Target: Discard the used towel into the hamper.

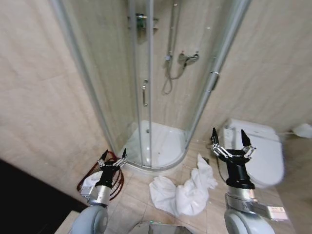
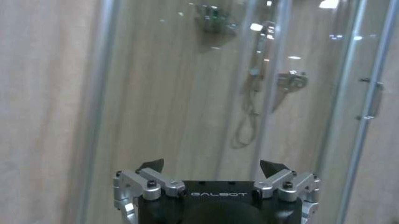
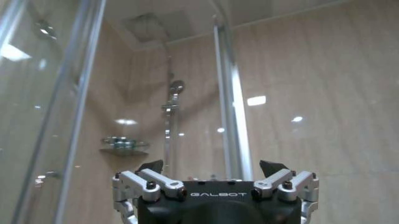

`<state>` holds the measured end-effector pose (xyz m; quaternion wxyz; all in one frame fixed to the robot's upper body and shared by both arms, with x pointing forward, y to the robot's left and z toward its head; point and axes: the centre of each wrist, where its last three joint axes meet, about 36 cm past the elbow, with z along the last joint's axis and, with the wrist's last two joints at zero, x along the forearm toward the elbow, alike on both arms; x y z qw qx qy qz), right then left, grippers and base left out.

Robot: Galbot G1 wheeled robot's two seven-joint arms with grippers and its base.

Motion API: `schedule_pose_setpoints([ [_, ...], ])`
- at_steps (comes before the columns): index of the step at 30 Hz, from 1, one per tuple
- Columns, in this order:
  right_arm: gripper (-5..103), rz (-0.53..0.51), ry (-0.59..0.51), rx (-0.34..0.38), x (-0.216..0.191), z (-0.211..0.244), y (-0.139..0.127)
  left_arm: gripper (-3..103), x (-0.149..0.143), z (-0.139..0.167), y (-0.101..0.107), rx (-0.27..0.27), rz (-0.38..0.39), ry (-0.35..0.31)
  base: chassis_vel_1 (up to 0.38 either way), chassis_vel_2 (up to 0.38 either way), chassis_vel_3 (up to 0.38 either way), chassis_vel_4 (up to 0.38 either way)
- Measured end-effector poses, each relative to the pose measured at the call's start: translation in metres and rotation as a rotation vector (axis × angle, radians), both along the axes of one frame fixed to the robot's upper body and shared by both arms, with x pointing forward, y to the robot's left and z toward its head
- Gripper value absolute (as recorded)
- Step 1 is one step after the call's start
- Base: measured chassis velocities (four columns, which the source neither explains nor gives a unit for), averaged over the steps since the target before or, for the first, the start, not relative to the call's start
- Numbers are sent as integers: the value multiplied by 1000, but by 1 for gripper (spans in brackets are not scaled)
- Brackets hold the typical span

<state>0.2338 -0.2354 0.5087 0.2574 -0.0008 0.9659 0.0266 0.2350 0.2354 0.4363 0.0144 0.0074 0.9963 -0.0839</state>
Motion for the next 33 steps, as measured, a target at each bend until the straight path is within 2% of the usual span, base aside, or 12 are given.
schedule_pose_setpoints([
  [12, 100, 4, -13, 10, 1, 0, 1, 100, 0, 0, 0, 0, 0, 0, -110, -111, -108, -122],
  [33, 100, 0, -11, 29, 3, -1, 2, 100, 0, 0, 0, 0, 0, 0, -14, -17, 15, 14],
])
